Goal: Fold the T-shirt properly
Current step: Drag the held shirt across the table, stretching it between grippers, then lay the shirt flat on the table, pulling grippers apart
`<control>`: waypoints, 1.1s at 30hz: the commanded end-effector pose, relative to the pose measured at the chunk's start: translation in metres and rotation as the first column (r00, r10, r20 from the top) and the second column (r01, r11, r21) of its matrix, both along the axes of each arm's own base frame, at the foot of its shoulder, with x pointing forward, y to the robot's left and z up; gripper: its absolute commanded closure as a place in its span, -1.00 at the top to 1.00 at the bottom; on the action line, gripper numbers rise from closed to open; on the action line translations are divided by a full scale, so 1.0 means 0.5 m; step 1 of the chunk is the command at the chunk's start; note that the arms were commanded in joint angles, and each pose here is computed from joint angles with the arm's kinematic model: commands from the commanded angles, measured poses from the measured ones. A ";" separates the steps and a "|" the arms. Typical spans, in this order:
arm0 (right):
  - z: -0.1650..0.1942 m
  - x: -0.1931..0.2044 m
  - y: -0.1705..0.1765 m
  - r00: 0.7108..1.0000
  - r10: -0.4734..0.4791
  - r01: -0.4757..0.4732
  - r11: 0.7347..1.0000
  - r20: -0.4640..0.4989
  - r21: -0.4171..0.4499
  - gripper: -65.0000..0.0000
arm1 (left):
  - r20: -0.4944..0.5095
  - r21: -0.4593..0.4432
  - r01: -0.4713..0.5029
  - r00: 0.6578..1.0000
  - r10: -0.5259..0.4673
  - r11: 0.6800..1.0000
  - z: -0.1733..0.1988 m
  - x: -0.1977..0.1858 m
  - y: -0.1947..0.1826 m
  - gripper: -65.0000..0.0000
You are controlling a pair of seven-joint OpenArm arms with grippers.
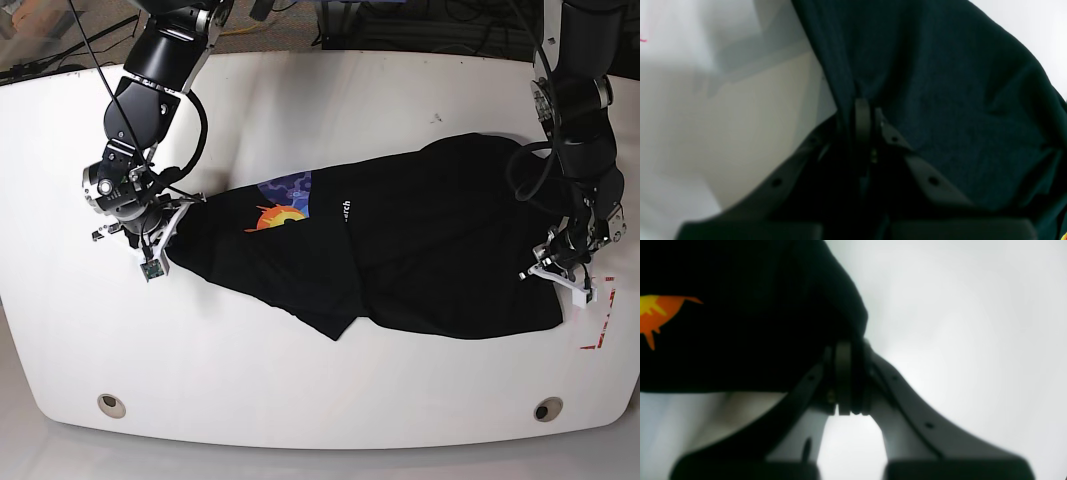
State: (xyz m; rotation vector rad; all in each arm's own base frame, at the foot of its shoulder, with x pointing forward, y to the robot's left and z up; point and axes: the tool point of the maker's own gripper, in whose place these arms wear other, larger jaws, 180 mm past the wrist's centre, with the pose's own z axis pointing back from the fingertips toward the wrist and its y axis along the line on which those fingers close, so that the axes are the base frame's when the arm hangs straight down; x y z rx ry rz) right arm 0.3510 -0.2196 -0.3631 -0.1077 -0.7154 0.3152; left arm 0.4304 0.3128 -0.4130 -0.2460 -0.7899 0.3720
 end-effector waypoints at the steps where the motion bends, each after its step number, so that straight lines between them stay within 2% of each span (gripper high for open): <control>1: 0.054 0.043 0.006 0.996 0.005 -0.005 1.000 0.091 0.004 -1.00 | -0.040 0.035 0.002 0.999 0.000 0.999 0.004 -0.007 0.022 -1.00; 5: 0.090 0.073 0.003 0.991 0.004 -0.004 1.000 0.136 0.001 -1.00 | -0.010 0.079 0.079 0.997 -0.079 0.994 0.048 0.001 0.016 -1.00; 9: 0.127 0.103 0.004 0.984 0.005 -0.005 1.000 0.181 0.000 -1.00 | 0.029 0.189 0.122 0.991 -0.130 0.974 0.116 -0.008 0.033 -1.00; 18: 0.246 0.181 0.004 0.949 0.006 -0.006 1.000 0.316 -0.002 -1.00 | 0.140 0.394 0.175 0.959 -0.247 0.902 0.294 -0.008 0.002 -1.00; 20: 0.281 0.200 0.006 0.936 0.019 -0.015 1.000 0.350 -0.015 -1.00 | 0.175 0.443 0.170 0.946 -0.271 0.880 0.345 -0.007 -0.006 -1.00; 25: 0.387 0.248 0.023 0.896 0.131 -0.078 0.987 0.423 -0.141 -1.00 | 0.288 0.552 0.127 0.898 -0.331 0.824 0.479 -0.006 -0.036 -1.00; 29: 0.496 0.282 0.014 0.852 0.153 -0.064 0.980 0.501 -0.190 -1.00 | 0.359 0.633 0.054 0.863 -0.354 0.773 0.613 -0.005 -0.033 -1.00; 33: 0.607 0.311 -0.019 0.834 0.157 -0.018 0.966 0.530 -0.257 -1.00 | 0.445 0.657 -0.030 0.822 -0.355 0.753 0.740 0.000 -0.034 -1.00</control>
